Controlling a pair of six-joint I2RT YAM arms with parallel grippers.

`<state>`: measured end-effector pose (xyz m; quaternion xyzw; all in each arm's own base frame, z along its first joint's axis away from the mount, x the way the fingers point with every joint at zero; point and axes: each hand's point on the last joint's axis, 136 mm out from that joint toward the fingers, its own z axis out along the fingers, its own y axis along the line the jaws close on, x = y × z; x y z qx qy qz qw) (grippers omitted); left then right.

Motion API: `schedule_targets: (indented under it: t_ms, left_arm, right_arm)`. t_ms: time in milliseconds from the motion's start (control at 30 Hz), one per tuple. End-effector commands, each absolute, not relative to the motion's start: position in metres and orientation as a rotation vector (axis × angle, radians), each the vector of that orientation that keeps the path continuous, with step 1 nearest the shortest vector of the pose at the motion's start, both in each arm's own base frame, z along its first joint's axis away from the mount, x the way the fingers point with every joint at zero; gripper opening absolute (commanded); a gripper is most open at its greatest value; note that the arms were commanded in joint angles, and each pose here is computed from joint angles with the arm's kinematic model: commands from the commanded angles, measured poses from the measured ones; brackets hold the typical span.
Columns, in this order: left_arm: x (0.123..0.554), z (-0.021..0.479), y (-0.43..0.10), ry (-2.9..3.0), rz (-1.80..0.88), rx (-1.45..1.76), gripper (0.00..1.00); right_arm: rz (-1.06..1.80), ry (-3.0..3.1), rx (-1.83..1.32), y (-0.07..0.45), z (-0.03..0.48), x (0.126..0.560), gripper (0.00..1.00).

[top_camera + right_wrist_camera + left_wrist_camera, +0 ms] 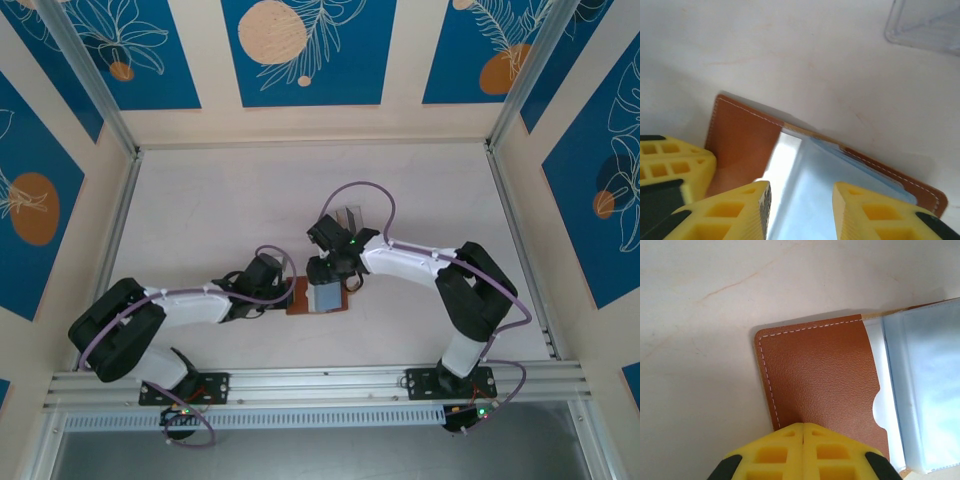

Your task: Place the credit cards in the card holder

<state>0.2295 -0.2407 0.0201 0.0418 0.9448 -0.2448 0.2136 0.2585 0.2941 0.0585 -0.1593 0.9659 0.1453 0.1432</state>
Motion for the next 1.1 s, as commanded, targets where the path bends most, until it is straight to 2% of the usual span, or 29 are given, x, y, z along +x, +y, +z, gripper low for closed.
schedule_targets:
  t_ms: [0,167,267,633,867,1067]
  left_arm:
    - [0.207,-0.015,-0.219,2.747,-0.541,0.109,0.04]
    - [0.206,-0.016,-0.219,2.750,-0.540,0.107,0.04]
    - [0.206,-0.016,-0.218,2.750,-0.536,0.108,0.04]
    - [0.203,-0.019,-0.216,2.753,-0.531,0.108,0.03]
    - [0.203,-0.018,-0.217,2.748,-0.536,0.106,0.03]
    - [0.203,-0.018,-0.218,2.747,-0.533,0.117,0.03]
  right_arm:
    - [0.292,2.810,-0.511,0.283,0.048,0.253,0.39]
    - [0.154,2.833,-0.510,0.272,0.033,0.251,0.40]
    - [0.068,2.830,-0.491,0.263,0.025,0.249,0.45]
    - [-0.036,2.816,-0.448,0.248,0.014,0.253,0.53]
    - [-0.045,2.842,-0.454,0.249,0.004,0.249,0.51]
    - [-0.010,2.875,-0.430,0.249,-0.004,0.238,0.40]
